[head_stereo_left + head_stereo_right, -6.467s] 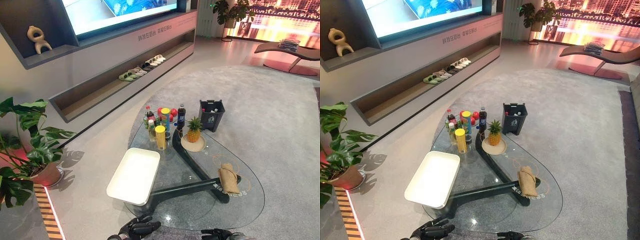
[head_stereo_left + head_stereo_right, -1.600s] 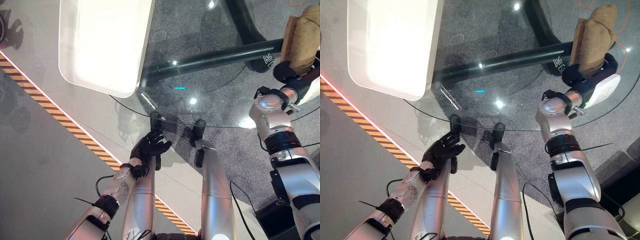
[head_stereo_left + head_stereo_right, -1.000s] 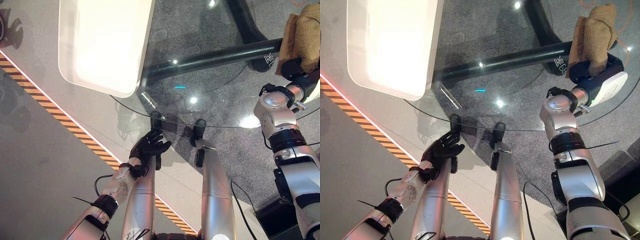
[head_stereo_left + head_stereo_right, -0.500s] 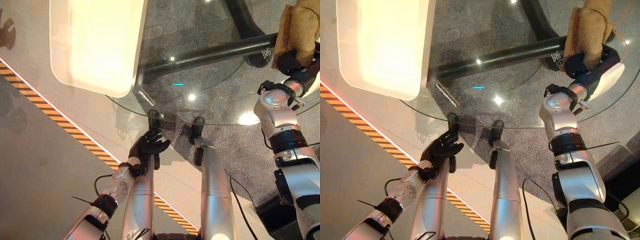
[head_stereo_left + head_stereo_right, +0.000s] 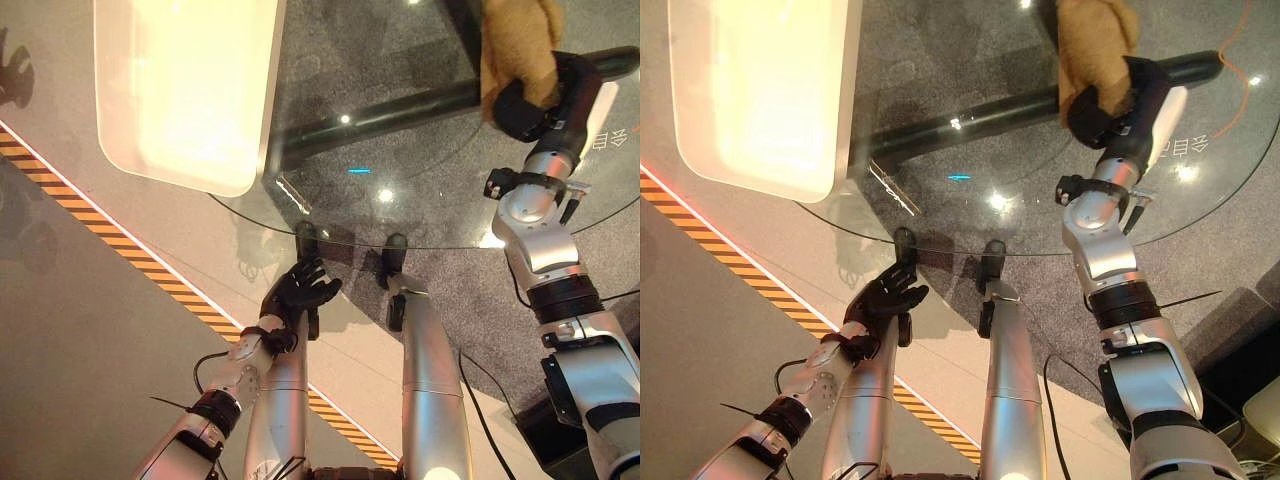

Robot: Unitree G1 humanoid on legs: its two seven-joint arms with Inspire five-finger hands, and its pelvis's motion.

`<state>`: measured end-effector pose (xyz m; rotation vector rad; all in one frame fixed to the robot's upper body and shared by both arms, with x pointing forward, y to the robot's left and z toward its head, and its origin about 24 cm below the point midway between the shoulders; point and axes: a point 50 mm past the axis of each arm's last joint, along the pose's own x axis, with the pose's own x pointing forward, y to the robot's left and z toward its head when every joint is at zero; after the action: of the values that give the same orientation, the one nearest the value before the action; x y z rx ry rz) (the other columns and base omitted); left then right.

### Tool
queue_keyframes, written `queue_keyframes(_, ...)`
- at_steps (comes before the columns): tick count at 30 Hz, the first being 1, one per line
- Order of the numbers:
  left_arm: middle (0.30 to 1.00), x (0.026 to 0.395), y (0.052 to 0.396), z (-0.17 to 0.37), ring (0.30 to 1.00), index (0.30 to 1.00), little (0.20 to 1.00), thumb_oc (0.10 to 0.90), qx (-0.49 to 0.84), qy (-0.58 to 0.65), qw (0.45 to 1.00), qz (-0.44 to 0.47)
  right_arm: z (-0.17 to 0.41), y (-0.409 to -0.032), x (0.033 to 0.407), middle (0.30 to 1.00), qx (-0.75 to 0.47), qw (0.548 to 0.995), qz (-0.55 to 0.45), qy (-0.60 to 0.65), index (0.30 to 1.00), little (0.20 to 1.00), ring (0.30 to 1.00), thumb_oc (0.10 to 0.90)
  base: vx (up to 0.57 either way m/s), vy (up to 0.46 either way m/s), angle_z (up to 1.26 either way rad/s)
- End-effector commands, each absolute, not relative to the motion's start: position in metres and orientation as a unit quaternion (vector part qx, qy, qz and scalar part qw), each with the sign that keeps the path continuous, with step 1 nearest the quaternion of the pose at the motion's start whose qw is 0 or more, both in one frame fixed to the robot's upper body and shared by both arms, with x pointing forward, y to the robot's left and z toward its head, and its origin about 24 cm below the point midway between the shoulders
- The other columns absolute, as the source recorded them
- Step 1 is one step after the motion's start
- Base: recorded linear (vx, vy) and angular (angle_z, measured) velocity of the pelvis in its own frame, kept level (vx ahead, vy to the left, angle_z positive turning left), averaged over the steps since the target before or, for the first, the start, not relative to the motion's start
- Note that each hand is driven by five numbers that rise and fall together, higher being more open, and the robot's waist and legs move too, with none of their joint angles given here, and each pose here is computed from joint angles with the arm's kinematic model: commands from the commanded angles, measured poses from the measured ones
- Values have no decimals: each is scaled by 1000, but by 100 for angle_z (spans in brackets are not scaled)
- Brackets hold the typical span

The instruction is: Wipe the table with a cloth and put it in the basket.

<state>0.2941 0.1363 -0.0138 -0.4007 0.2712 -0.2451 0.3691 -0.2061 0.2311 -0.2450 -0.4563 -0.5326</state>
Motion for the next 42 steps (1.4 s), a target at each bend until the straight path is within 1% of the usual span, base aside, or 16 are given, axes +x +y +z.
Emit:
queue_keyframes(1,900,259,114,-44,900,900,900,800,-208,190,949,-143,218,-127,359,300,-143,955,-60,-252,300,200,300,100,0,0,0)
queue_keyframes(10,900,262,110,-41,900,900,900,800,-210,184,949,-144,187,-104,356,300,-166,963,4,-211,300,200,300,100,1,11,2)
queue_keyframes(17,900,263,107,-39,900,900,900,800,-209,183,949,-147,164,-89,351,300,-198,961,61,-181,300,200,300,100,0,0,0)
queue_keyframes(22,900,264,107,-37,900,900,900,800,-206,183,950,-148,151,-78,344,300,-220,953,128,-162,300,200,300,100,0,0,0)
queue_keyframes(26,900,265,109,-36,900,900,900,800,-203,184,950,-150,144,-66,336,300,-223,942,202,-151,300,200,300,100,0,0,0)
queue_keyframes(30,900,268,110,-32,900,900,900,800,-202,183,950,-151,138,-57,328,300,-228,930,249,-143,300,200,300,100,4,-1,3)
queue_keyframes(36,900,271,111,-29,900,900,900,800,-200,184,951,-149,129,-53,322,300,-237,922,278,-129,300,200,300,100,4,-3,7)
queue_keyframes(42,900,273,111,-26,900,900,900,800,-197,184,951,-148,123,-58,322,300,-253,919,280,-118,300,200,300,100,-1,-10,9)
